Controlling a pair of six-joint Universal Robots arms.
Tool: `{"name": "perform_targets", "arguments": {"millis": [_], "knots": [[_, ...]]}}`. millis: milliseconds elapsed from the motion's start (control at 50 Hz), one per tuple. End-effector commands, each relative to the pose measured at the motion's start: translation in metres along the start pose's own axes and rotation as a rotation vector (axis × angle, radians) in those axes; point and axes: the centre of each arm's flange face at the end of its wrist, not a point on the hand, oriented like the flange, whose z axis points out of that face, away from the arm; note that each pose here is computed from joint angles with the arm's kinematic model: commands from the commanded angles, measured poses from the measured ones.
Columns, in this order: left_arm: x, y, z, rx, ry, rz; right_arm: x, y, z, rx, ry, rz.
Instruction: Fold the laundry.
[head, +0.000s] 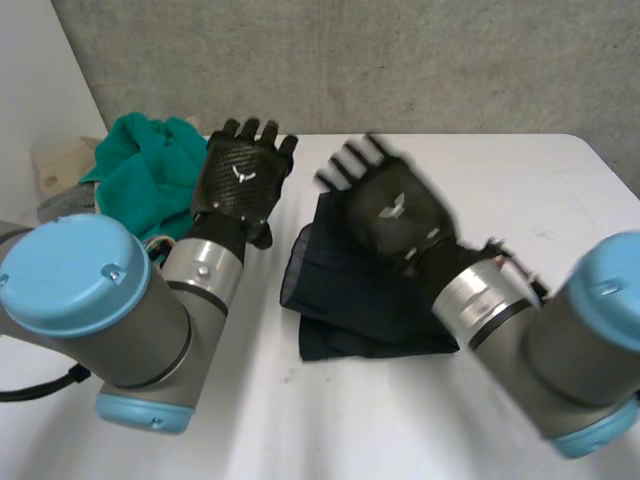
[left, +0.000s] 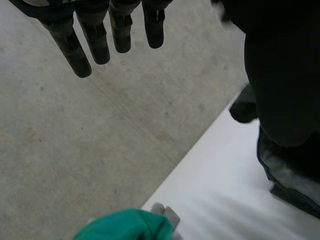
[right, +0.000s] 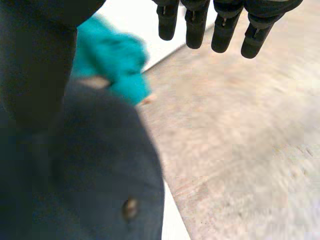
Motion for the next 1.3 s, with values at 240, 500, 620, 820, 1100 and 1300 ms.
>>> {"name": "perform_targets", "arguments": {"millis": [240,500,620,820,1100,1300], "knots": [[0.063,-0.012,0.04,0.052,0.274,-0.235,0.084,0.058,0.0,-0.394,0.117,0.635],[0.078,0.038,0.039,-0.284,0.292,-0.178,0.073,0.099,0.02,-0.524,0.049,0.676],[0.075,0.056,0.029,-0.392,0.235,-0.103,0.057,0.106,0.025,-0.552,0.002,0.613],[0.08,0.076,0.024,-0.452,0.227,-0.051,0.034,0.127,0.02,-0.656,-0.044,0.401],[0.063,0.037,0.021,-0.408,0.194,-0.064,0.06,0.092,0.02,-0.596,0.036,0.266],[0.062,0.011,0.012,-0.355,0.217,-0.108,0.052,0.065,0.015,-0.552,0.017,0.274]]}}
